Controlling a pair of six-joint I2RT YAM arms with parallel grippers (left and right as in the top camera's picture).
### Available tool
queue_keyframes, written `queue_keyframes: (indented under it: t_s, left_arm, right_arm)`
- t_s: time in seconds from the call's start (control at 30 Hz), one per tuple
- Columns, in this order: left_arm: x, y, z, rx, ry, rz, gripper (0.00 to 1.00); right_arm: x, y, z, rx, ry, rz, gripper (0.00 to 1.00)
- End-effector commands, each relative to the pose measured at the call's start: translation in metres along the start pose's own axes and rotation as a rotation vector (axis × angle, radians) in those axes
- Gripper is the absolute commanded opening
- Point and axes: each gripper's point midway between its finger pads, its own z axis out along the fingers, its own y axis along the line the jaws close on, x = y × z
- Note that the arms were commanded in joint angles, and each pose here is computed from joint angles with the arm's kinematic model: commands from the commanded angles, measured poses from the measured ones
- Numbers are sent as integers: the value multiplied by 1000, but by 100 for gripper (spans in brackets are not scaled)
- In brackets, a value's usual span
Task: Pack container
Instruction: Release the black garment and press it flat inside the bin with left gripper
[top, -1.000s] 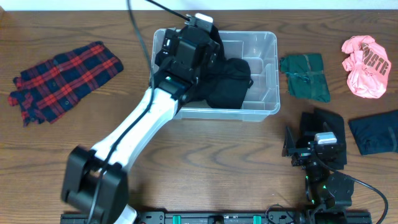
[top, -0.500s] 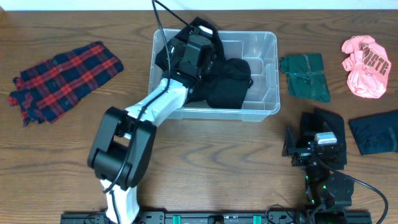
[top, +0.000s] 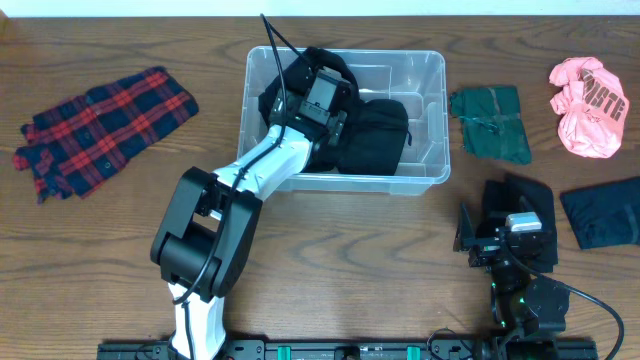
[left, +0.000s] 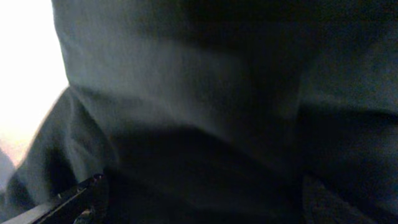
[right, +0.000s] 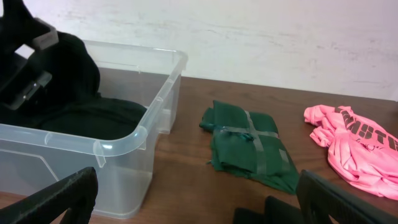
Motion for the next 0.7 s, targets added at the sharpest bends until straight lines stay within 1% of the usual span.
queue_keyframes:
  t_s: [0.0, 0.17, 0.3, 0.43, 0.57, 0.67]
  left_arm:
    - [31, -16, 4, 25, 99, -30, 98]
    - [42, -33, -1, 87, 143, -28, 98]
    - [40, -32, -9, 100, 160, -111, 98]
    - [29, -47, -29, 219, 184, -144, 98]
    - [13, -56, -56, 319, 209, -214, 98]
    - [6, -66, -74, 409, 225, -223, 98]
  right_arm:
    - [1, 0, 0, -2, -1, -15, 99]
    - [1, 0, 0, -2, -1, -15, 99]
    - [1, 0, 0, -2, -1, -15, 99]
    - [1, 0, 0, -2, -1, -15, 99]
    - [1, 0, 0, -2, -1, -15, 99]
    - [1, 0, 0, -2, -1, -15, 99]
